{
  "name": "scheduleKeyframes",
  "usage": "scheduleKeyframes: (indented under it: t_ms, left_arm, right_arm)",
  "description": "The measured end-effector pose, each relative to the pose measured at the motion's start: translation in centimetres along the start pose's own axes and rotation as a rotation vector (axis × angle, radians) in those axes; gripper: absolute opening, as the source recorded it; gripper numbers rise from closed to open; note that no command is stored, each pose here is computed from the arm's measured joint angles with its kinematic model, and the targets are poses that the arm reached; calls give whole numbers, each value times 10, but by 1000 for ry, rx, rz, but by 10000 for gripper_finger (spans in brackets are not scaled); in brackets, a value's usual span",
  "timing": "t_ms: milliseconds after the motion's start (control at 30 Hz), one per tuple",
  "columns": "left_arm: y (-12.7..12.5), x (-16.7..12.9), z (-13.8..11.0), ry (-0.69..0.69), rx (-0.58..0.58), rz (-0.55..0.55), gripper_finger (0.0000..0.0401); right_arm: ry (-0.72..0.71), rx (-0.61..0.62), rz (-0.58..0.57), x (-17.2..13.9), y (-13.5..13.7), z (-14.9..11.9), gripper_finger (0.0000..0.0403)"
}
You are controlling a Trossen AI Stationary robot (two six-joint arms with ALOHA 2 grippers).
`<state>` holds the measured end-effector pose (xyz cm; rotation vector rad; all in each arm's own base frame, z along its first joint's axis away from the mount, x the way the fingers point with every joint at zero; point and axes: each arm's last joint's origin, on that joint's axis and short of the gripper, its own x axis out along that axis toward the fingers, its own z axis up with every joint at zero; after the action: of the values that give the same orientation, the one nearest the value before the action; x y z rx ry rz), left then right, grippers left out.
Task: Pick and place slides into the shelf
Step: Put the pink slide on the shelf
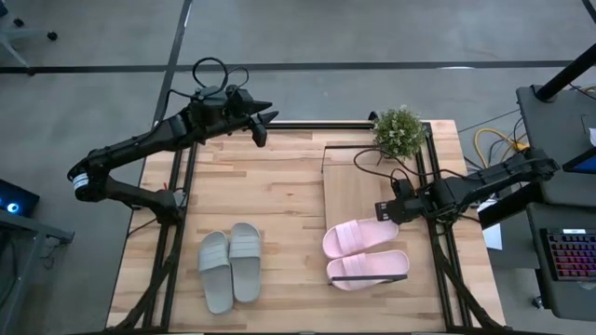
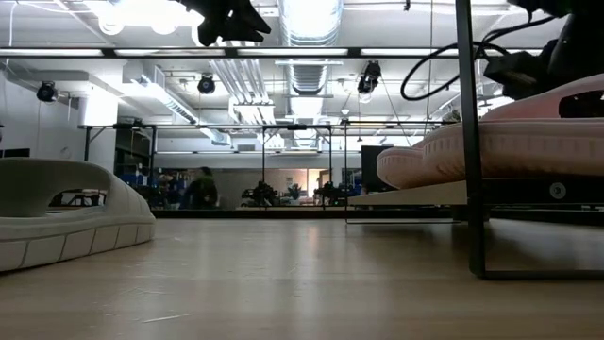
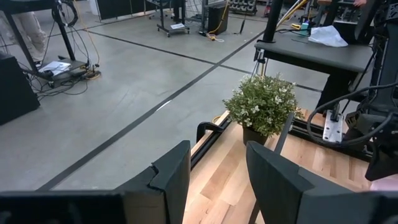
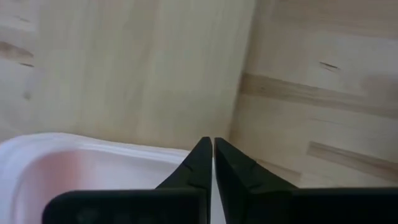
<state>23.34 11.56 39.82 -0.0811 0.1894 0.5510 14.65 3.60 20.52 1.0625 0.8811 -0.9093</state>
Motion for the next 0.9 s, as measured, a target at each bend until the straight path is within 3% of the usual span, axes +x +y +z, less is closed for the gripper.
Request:
scheduleKeyframes:
  t_ms: [900]
  left_arm:
    - [0, 0, 0, 0, 2, 4, 141]
  right_arm:
    - [177, -25, -1, 2, -2, -7, 8]
